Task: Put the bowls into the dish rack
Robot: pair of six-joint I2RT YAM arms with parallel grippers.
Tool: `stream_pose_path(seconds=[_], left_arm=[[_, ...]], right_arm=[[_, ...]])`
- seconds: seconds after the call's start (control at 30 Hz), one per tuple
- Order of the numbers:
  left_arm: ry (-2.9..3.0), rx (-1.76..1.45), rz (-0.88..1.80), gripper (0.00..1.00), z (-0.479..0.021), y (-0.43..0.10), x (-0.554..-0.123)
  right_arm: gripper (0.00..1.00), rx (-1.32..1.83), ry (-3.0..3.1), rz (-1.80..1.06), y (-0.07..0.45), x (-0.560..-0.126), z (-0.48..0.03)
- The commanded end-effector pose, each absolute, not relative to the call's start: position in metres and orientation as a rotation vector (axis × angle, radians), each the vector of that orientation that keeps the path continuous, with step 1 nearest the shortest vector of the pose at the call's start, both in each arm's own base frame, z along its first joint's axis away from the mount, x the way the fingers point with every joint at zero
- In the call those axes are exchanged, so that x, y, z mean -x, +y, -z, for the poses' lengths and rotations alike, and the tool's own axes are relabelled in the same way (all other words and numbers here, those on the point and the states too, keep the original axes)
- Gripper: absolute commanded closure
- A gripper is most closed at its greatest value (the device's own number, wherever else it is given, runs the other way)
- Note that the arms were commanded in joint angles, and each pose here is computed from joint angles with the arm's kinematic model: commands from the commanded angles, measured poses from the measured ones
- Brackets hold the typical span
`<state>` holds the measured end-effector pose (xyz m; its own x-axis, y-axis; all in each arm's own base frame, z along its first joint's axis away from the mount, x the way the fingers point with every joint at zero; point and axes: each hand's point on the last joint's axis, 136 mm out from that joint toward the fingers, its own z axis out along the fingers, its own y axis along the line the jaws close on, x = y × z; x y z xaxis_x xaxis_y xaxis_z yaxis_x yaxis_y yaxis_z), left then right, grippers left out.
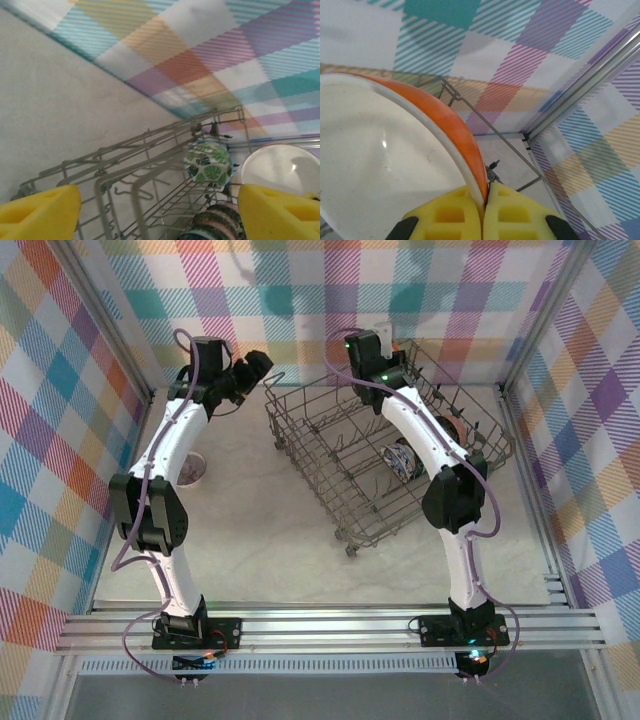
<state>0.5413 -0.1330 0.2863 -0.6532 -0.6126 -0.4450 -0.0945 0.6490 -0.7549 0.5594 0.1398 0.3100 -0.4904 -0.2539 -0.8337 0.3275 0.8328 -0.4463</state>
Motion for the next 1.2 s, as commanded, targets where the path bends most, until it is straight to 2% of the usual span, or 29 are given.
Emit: stream_pose_path(seconds=[0.0, 0.3, 1.17], left_arm=[[2.183, 0.501, 0.943, 0.18, -0.278, -0.13, -0.537], [2.209, 0.494, 0.931, 0.19, -0.267, -0.123, -0.536], [2.214, 0.515, 0.946, 0.19, -0.261, -0.114, -0.539]], right_arm=[[1.0, -0.078, 1.987, 0.788, 0.13, -0.555, -0.296], [1.0, -0.084, 2.057, 0.896, 0.12, -0.547, -0.261], [1.0, 0.025, 2.066, 1.005, 0.134, -0.568, -0.224]])
